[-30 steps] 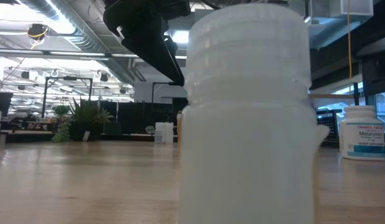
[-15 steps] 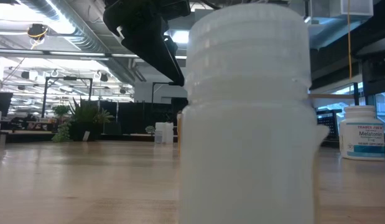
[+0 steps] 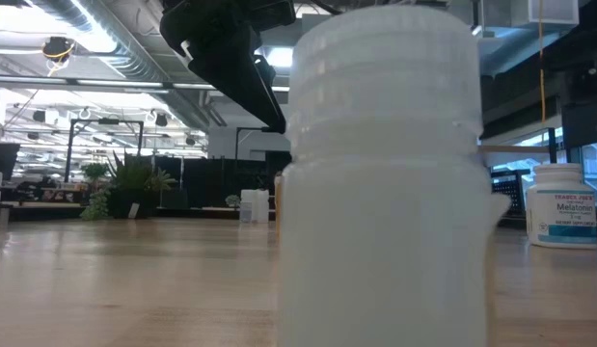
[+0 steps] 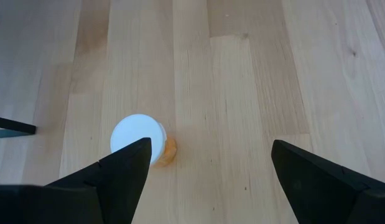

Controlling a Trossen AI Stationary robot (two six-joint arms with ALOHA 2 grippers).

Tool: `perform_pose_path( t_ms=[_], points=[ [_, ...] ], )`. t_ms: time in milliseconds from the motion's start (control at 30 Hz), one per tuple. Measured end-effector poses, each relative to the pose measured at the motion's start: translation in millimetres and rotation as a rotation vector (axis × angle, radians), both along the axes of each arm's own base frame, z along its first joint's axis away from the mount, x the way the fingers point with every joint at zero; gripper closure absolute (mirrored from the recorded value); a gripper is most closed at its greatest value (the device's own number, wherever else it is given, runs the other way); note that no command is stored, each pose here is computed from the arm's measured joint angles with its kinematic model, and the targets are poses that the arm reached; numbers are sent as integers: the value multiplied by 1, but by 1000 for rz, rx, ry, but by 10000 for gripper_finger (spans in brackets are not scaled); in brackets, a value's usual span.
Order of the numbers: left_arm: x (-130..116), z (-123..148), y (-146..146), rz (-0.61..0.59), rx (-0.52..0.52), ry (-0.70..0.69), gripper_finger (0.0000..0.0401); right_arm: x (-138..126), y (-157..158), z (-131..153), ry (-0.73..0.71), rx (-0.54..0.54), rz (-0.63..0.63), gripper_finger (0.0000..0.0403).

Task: Pick and place medicine bottles onto shelf by color
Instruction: Put the right orange pill bottle on the shelf

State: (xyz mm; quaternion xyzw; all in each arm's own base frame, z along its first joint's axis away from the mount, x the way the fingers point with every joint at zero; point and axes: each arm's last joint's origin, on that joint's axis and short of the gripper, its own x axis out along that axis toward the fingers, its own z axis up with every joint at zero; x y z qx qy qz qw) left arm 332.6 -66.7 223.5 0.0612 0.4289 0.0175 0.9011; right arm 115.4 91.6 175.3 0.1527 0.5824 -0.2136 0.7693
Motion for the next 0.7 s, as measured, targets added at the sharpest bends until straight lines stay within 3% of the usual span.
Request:
perform_pose_path(
  t_ms=[533, 700],
  points=[
    [0, 0, 0, 0, 0, 0, 74, -2, -2, -9, 2, -3, -11, 96],
    [0, 0, 0, 0, 0, 0, 74, -1, -1, -9, -9, 9, -12, 121]
  ],
)
